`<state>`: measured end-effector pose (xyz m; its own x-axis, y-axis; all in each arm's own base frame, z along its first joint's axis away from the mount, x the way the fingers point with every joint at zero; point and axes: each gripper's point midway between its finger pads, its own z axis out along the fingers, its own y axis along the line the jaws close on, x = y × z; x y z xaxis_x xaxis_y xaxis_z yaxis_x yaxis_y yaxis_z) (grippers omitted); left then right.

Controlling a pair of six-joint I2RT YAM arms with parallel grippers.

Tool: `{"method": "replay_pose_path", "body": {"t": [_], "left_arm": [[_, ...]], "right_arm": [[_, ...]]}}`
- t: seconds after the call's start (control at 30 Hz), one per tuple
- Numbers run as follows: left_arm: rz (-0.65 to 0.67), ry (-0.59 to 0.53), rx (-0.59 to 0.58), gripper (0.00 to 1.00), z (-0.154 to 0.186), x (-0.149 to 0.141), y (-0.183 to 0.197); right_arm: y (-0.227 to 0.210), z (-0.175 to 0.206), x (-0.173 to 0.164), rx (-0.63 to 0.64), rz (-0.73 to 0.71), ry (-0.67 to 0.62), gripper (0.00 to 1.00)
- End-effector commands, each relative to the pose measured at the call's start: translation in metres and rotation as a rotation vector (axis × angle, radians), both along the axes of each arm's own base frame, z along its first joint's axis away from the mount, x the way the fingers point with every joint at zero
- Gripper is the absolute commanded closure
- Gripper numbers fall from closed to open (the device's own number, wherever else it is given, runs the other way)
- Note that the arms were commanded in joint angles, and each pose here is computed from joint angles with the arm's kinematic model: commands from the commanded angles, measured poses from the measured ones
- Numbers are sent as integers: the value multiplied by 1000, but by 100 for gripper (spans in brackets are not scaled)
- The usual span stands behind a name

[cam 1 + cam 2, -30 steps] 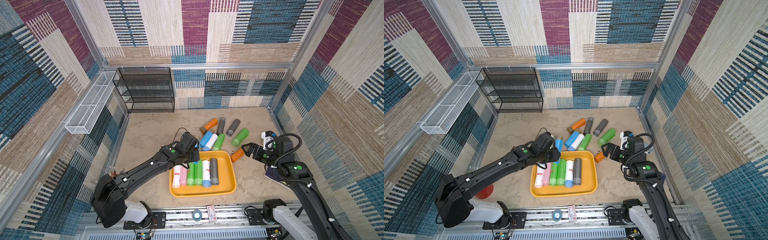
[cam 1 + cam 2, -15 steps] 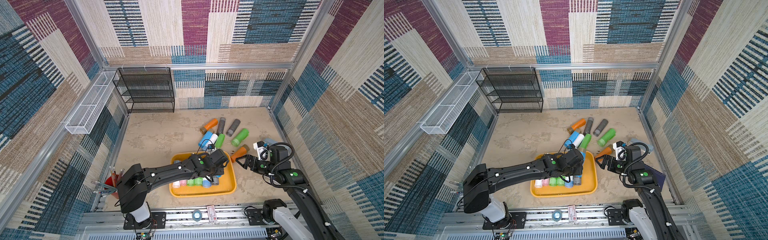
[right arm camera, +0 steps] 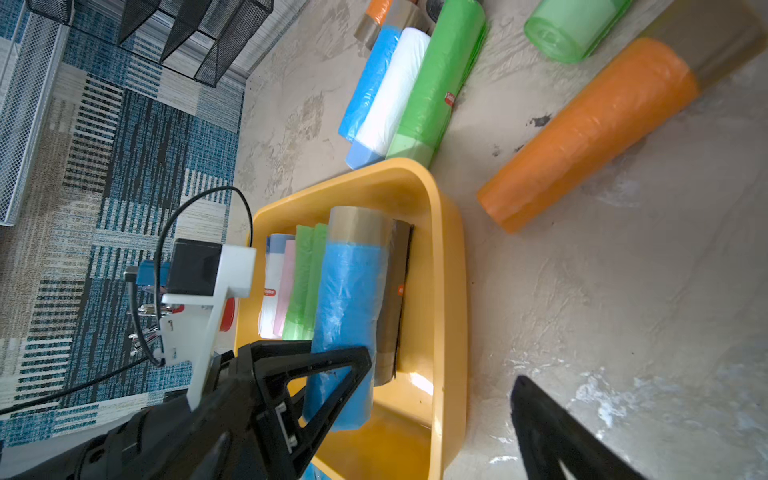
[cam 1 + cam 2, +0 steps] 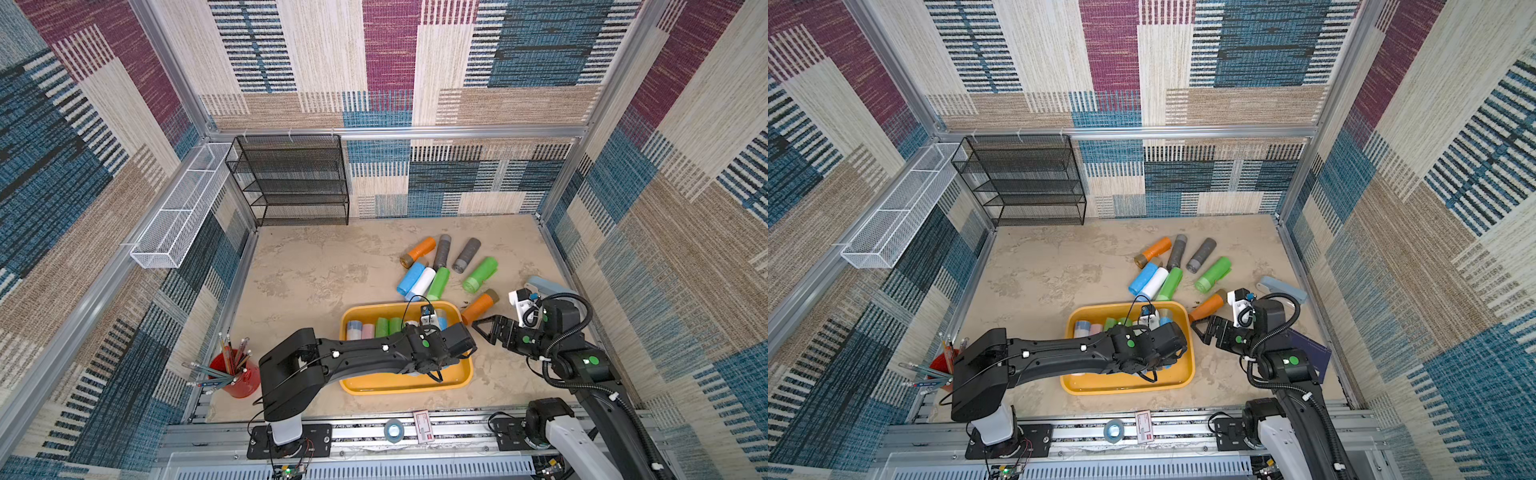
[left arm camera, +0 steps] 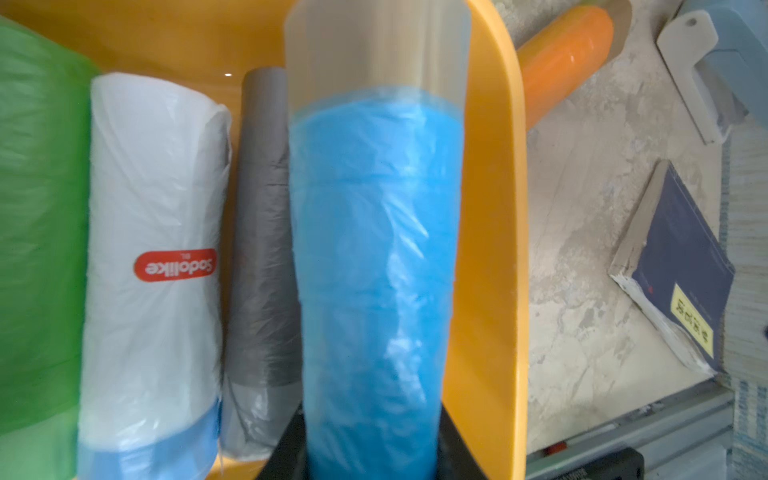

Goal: Put the roll of trash bags into the storage box
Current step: Place the roll of trash bags in the storage box.

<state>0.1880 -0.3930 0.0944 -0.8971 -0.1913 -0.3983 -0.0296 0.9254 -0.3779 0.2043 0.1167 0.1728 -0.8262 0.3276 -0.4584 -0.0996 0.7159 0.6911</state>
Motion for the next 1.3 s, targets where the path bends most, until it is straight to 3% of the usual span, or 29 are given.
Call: {"method": "replay_pose_path", "body": {"t": [0.0,0.63,1.27], "left_arm": [[93,-59,-15,68,10,7,2],[57,32,27,68,-28,0,-25],[236,82,92,69,-49,0,8]], "right_arm": [[1,5,1,5,9,-22,1],[2,12,0,-4,31,-65,1],[3,13,-1,-2,36,-74,1]]}}
